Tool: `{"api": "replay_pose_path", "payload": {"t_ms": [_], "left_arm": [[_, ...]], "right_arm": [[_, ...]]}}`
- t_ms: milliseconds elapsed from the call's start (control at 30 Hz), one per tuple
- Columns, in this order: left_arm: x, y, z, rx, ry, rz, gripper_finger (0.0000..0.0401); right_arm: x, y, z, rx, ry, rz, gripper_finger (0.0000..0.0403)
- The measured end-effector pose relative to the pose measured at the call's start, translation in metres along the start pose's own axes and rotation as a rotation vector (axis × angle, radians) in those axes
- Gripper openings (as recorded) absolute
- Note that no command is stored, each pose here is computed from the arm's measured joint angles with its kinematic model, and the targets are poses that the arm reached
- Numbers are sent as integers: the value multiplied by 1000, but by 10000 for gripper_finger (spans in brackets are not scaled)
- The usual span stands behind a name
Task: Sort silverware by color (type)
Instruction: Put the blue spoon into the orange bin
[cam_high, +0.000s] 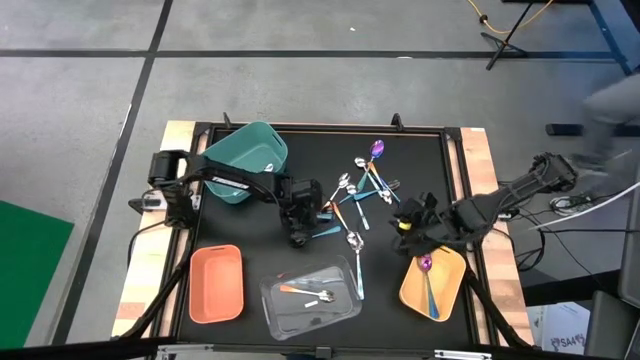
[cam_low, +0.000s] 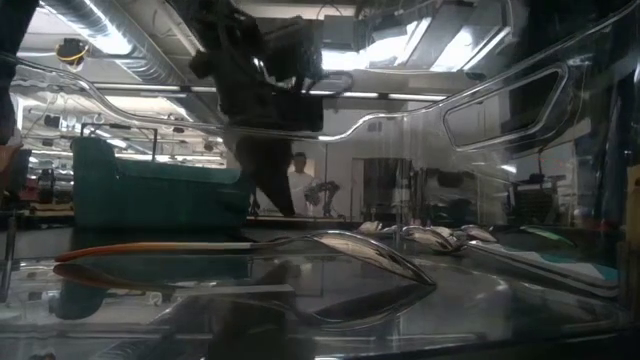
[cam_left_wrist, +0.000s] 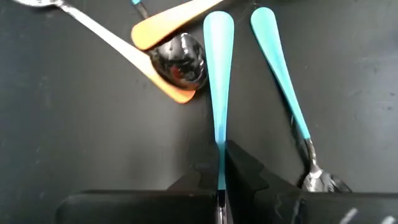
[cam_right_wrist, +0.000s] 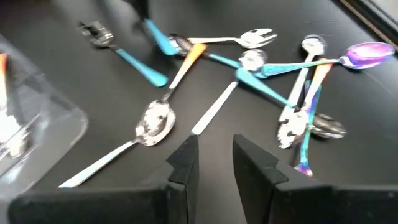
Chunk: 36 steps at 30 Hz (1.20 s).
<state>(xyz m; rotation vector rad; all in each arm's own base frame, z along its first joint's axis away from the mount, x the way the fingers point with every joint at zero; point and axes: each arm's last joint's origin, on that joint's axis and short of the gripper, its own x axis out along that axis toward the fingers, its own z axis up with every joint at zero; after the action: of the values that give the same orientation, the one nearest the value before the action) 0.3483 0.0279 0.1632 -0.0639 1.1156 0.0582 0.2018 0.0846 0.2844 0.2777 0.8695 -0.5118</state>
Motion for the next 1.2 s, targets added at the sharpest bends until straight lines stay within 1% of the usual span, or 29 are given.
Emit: {"api": "replay_pose_path", "payload": {"t_ms": [267, 367, 467, 600, 733, 967, 1100, 1200], "left_arm": [[-44, -8, 2, -115, -55, -13, 5], [-66, -16, 1, -185, -90, -19, 5], [-89, -27, -2, -287, -132, -14, 5], [-116, -52, -12, -421, -180, 24, 5], [-133, -83, -28, -551, -200, 70, 4], [-142, -138, -61, -722, -201, 97, 2], [-146, -161, -81, -802, -204, 115, 3], [-147, -176, -97, -839, -174, 126, 3]], "right_arm": [[17, -23, 23, 18, 11, -90, 85], [22, -32, 30, 32, 12, -124, 85], [26, -40, 35, 25, 15, -152, 85], [31, -48, 42, 0, 16, -178, 85], [34, -53, 47, -17, 4, -188, 85], [36, -56, 52, -43, -17, -184, 85], [36, -55, 52, -45, -17, -182, 85], [36, -55, 52, -44, -7, -166, 85]]}}
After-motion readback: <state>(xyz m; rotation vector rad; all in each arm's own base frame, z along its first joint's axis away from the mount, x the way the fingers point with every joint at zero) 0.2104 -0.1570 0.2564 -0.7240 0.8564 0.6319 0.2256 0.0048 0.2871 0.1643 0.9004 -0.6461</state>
